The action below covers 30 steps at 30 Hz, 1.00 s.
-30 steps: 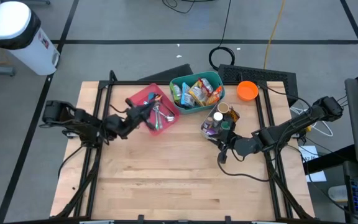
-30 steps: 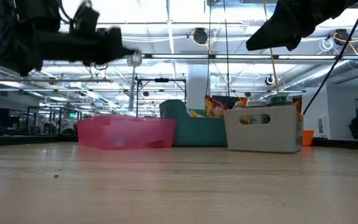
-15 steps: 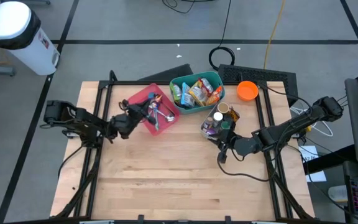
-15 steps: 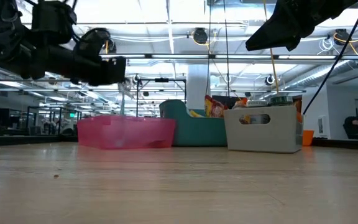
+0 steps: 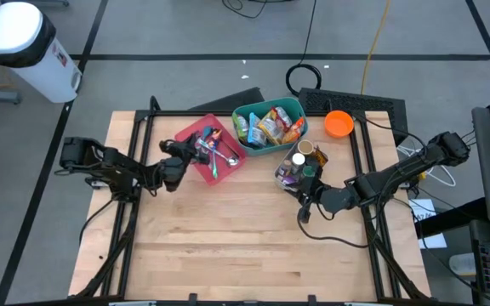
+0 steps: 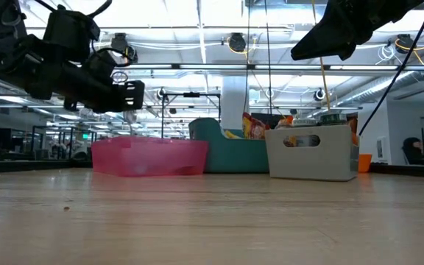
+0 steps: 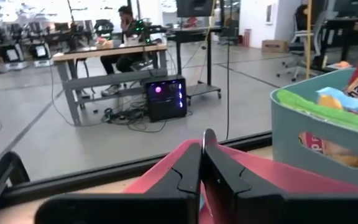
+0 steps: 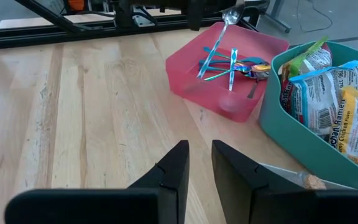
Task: Pick & Place Food Item
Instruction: Put the silver spoon into the red bin, then return to home position
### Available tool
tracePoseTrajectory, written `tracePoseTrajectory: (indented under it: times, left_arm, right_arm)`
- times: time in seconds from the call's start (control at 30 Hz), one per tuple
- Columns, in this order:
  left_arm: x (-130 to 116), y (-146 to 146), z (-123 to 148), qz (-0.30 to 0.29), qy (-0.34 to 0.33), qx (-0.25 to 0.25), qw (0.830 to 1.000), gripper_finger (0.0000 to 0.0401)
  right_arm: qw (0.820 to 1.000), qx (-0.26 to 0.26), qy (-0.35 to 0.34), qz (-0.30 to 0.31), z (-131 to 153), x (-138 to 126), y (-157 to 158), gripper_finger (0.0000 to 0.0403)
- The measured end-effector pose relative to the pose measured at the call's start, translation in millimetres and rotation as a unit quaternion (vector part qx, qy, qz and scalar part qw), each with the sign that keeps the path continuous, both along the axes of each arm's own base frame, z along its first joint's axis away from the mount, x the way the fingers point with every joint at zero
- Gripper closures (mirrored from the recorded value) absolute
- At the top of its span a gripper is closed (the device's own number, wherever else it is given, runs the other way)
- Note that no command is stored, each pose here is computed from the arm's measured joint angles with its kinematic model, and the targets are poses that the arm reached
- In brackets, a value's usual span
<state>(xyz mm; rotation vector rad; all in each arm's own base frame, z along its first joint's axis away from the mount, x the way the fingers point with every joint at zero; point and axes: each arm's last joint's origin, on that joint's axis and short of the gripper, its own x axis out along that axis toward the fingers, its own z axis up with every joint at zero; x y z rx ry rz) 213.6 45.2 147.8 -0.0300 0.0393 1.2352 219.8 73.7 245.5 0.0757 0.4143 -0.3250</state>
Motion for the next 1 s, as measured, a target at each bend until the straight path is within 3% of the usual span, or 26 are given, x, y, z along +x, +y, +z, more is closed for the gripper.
tracePoseTrajectory:
  times: [0.2,0.73,0.8,0.87,1.0]
  left_arm:
    - [-2,0,-2,0.028,-0.037,-0.013,0.999,0.039]
    - [-3,3,-5,0.035,-0.043,-0.024,0.998,0.0286]
    - [-1,2,-5,0.005,-0.041,-0.03,0.999,0.0275]
    - [3,1,-6,-0.067,-0.023,-0.038,0.997,0.0266]
    - [9,2,1,-0.208,-0.043,-0.066,0.975,0.0259]
  right_arm:
    - [1.0,0.0,0.0,0.0,0,0,0,0.0344]
    - [1.0,0.0,0.0,0.0,0,0,0,0.0344]
    - [1.0,0.0,0.0,0.0,0,0,0,0.0344]
    - [1.0,0.0,0.0,0.0,0,0,0,0.0344]
    - [1.0,0.0,0.0,0.0,0,0,0,0.0344]
